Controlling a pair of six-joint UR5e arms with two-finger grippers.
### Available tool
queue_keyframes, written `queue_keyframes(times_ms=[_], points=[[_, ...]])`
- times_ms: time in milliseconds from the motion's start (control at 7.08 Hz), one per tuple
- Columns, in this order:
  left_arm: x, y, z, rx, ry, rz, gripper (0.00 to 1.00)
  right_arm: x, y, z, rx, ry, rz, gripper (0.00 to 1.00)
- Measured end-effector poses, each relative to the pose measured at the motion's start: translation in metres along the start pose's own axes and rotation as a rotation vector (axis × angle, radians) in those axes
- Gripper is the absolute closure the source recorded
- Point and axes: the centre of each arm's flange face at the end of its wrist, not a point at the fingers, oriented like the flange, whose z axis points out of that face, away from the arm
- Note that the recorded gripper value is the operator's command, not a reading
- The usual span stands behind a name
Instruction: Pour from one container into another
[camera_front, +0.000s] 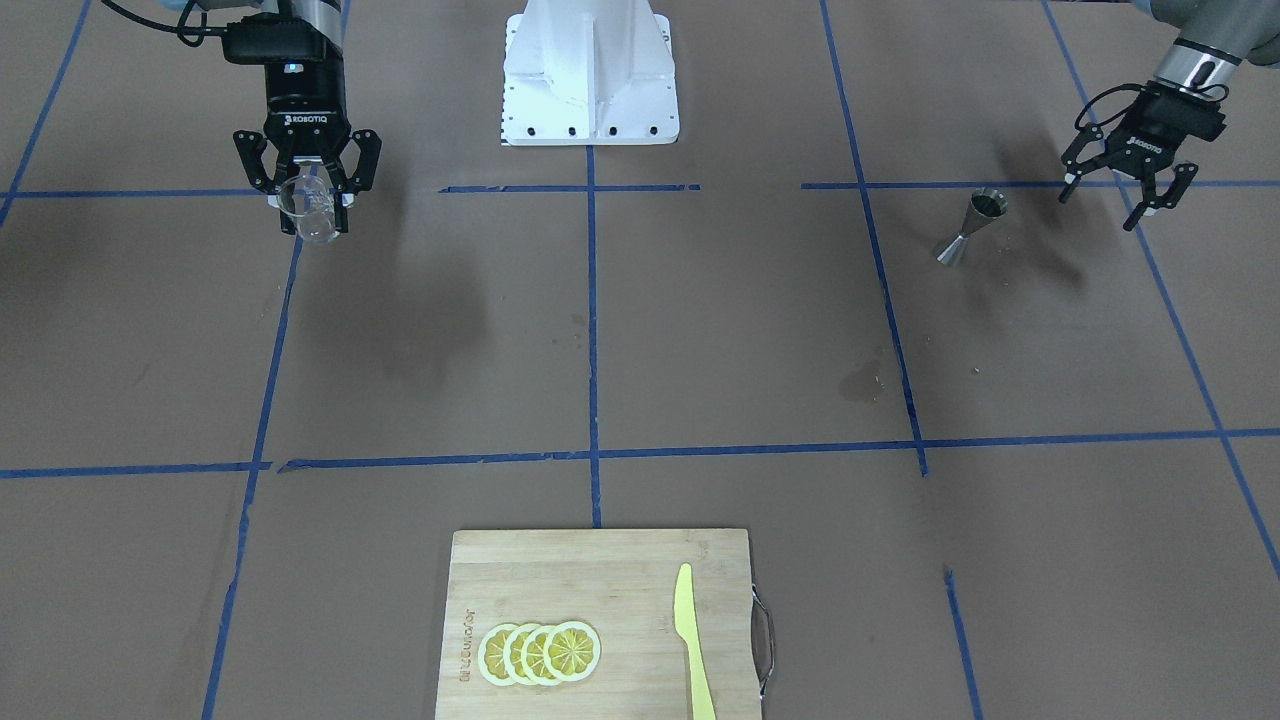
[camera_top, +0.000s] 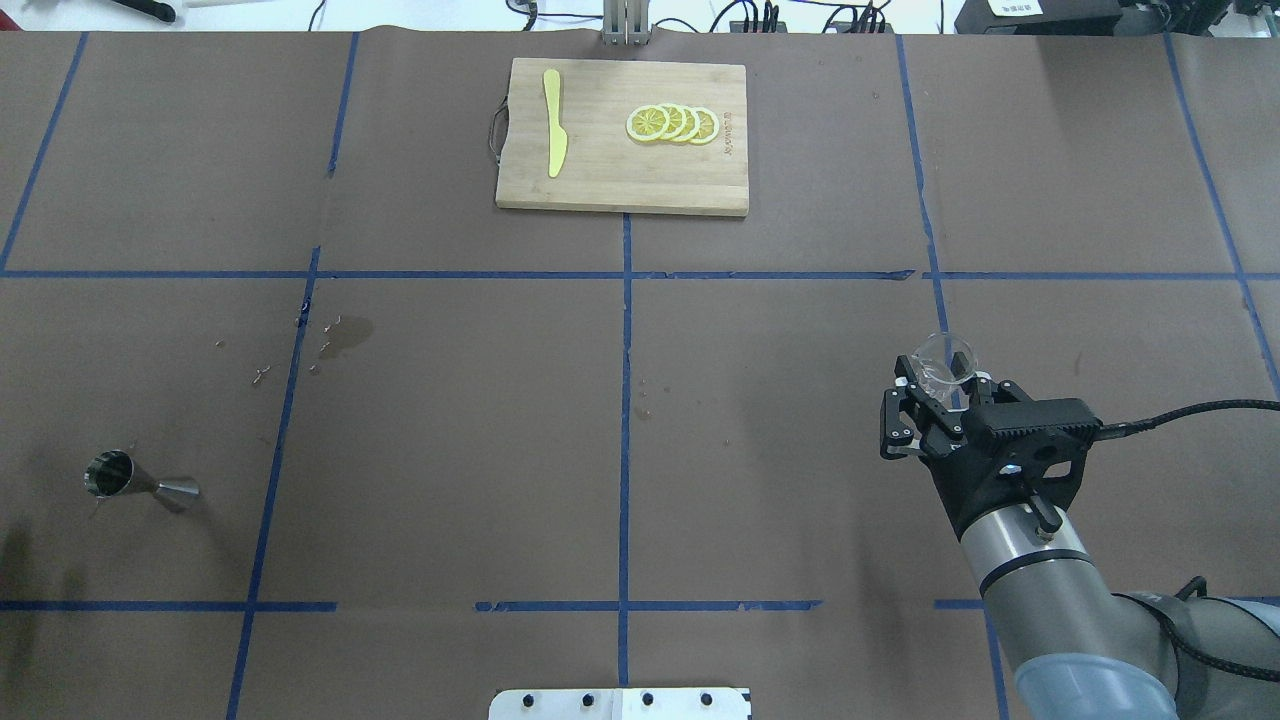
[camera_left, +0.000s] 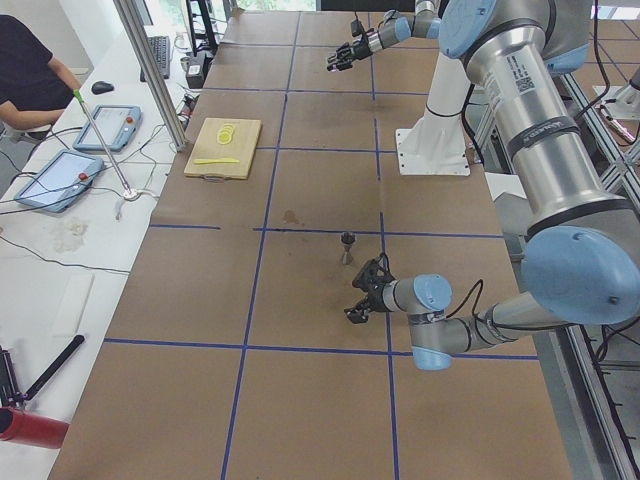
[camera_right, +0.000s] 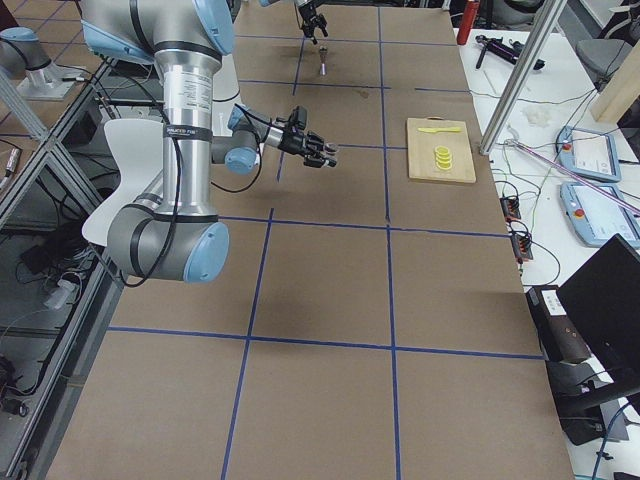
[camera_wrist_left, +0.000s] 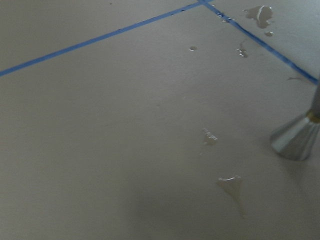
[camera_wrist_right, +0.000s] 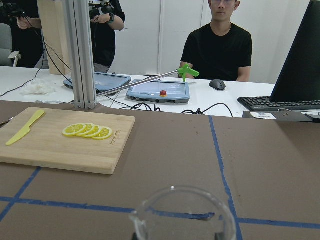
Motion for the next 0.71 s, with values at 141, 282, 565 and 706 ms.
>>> queue_keyframes(times_ms=[141, 282, 565, 706], points=[[-0.022, -0.019, 0.005, -0.031, -0.031, 0.039, 0.01, -0.002, 0.004, 0.002, -0.001, 0.001, -0.005, 1.0], [-0.045, -0.042, 0.011, -0.061, -0.06, 0.056, 0.0, -0.005, 0.008, 0.004, -0.003, 0.002, -0.006, 1.0], [-0.085, -0.105, 0.03, -0.116, -0.093, -0.01, 0.0, -0.01, 0.012, 0.008, -0.003, -0.006, 0.013, 1.0], [-0.1, -0.132, 0.034, -0.149, -0.093, -0.064, 0.0, -0.009, 0.017, 0.011, 0.0, -0.011, 0.021, 1.0]])
